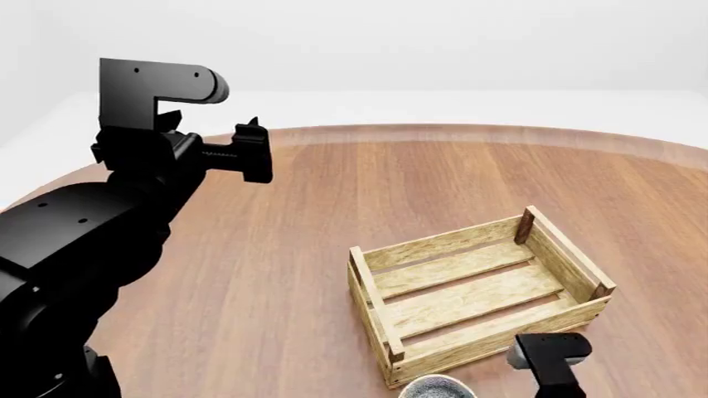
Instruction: Stack the right bowl on the left bowl and place them in the tray.
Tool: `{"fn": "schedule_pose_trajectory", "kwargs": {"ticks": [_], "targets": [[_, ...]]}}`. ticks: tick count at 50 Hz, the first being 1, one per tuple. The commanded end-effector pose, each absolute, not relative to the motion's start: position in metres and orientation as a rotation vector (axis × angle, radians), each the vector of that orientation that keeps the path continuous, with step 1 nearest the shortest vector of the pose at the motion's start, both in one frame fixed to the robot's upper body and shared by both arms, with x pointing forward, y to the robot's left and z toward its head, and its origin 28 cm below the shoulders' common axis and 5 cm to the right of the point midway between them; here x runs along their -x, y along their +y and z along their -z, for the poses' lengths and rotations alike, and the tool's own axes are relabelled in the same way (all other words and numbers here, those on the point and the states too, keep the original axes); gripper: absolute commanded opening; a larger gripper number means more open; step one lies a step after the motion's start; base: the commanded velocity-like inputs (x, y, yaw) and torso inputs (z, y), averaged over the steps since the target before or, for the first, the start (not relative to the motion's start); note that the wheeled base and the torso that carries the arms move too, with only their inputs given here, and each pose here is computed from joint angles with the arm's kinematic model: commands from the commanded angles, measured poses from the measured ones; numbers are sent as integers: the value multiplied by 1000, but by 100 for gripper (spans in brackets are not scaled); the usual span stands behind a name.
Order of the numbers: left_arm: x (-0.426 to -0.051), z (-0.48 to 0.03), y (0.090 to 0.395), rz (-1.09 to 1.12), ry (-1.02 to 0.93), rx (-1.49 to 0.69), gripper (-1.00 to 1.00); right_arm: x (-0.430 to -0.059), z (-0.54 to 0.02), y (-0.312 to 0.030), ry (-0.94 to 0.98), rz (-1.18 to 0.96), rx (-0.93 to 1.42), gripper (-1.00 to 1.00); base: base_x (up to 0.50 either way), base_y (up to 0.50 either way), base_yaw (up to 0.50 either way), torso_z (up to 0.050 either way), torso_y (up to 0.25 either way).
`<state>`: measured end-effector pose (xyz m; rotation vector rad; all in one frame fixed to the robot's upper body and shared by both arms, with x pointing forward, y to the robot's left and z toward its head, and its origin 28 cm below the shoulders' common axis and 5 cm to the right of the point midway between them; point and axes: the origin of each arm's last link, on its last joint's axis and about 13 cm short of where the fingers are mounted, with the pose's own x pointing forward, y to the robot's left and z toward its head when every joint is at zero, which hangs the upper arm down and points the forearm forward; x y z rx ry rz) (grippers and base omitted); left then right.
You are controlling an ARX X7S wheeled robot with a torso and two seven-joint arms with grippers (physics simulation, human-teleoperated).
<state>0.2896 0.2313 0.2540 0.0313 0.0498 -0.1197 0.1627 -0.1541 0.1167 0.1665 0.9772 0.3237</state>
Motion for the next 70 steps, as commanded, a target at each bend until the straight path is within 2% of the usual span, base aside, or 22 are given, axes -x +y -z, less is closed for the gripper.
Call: {"fn": "schedule_pose_trajectory", "kwargs": {"ticks": [1,7,16,19,21,26,36,48,60,61,70], "targets": [[-290,-256,232,117,47,-30,100,-170,-148,-140,810,-453,-393,-100,0,0,0,0,0],[-290,-255,232,116,48,-28,100,-178,-154,-138,783,-449,-538,-100,0,0,0,0,0],[-290,-255,232,115,48,-27,100,-181,-150,-136,799,-451,-507,-100,0,0,0,0,0],[-290,-257,232,117,45,-25,100,-201,-148,-126,816,-493,-507,-100,0,0,0,0,0],[-290,-257,232,117,45,-25,100,-201,-148,-126,816,-493,-507,-100,0,0,0,0,0],[-291,-258,233,114,45,-24,100,-227,-143,-95,869,-614,-488,-100,0,0,0,0,0],[-292,-258,232,117,44,-21,100,-248,-130,-64,939,-724,-467,-100,0,0,0,0,0],[-292,-257,231,117,46,-23,100,-250,-115,-38,1000,-854,-470,-100,0,0,0,0,1],[-292,-257,231,117,46,-23,100,-250,-115,-38,1000,-854,-470,-100,0,0,0,0,0],[-292,-256,232,115,48,-22,100,-249,-107,-38,1054,-849,-466,-100,0,0,0,0,0],[-292,-256,232,113,48,-23,100,-245,-103,-36,1099,-871,-431,-100,0,0,0,0,0]]}}
